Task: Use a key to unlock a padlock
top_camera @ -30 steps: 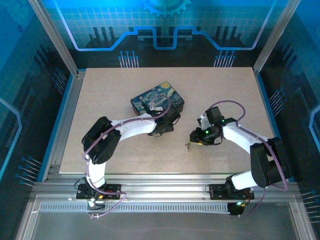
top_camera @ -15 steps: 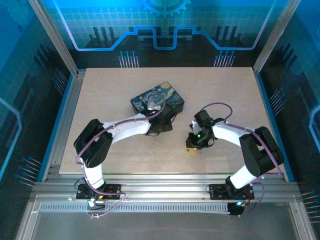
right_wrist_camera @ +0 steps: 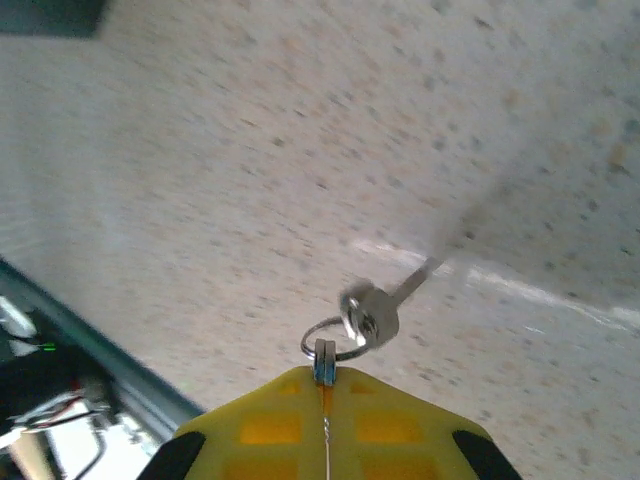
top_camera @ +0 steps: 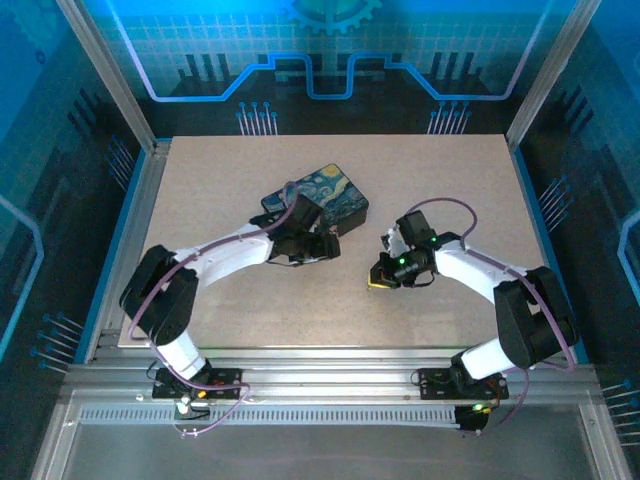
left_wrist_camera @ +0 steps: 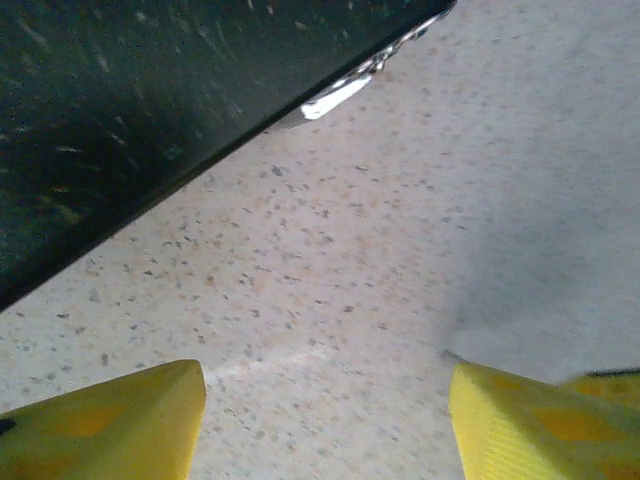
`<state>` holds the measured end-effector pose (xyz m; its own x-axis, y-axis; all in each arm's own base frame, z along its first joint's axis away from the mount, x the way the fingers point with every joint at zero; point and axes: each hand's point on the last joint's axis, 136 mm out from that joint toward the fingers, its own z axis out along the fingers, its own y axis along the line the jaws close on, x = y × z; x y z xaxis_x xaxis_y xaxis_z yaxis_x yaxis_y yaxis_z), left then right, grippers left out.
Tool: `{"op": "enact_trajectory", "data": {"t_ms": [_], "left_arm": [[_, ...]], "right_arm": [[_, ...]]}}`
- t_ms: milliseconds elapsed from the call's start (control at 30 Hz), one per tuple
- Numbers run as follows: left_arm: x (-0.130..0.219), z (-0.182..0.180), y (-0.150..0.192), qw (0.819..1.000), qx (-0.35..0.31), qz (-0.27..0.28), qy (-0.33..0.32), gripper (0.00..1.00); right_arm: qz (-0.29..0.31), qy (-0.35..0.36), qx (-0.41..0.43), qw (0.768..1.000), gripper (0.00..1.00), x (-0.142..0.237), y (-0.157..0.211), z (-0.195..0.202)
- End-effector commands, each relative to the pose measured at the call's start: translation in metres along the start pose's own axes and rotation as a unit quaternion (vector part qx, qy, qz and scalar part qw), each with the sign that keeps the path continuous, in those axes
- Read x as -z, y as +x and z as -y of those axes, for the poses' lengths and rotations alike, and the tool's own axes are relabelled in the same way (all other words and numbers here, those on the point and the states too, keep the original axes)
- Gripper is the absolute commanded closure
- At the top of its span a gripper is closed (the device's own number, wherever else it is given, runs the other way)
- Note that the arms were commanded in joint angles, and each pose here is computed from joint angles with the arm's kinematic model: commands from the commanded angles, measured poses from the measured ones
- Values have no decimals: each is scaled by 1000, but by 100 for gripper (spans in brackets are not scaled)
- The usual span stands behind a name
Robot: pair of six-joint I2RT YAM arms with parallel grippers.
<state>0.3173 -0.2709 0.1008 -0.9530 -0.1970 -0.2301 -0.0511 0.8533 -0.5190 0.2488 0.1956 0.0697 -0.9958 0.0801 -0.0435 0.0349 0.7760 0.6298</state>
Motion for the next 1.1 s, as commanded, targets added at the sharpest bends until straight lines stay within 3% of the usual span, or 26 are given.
{"op": "enact_trajectory", "data": {"t_ms": [0,200,433,800,1067], "left_arm": [[26,61,16,986,-31,-49,158,41],[29,76,22,972,5,-60,226,50],[21,77,24,965,45,-67,250,58],[11,73,23,962,94,-73,245,65],[8,68,24,965,100,-73,233,68]], "right_arm": [[3,-87,-34,996,94,11,-13,-28],[21,-142,-97,985,93,14,-26,-44],[48,-170,-164,970,93,21,-35,-50],[88,-195,-222,951,93,30,-48,-53],[93,-214,-215,948,93,38,-57,-68]]}}
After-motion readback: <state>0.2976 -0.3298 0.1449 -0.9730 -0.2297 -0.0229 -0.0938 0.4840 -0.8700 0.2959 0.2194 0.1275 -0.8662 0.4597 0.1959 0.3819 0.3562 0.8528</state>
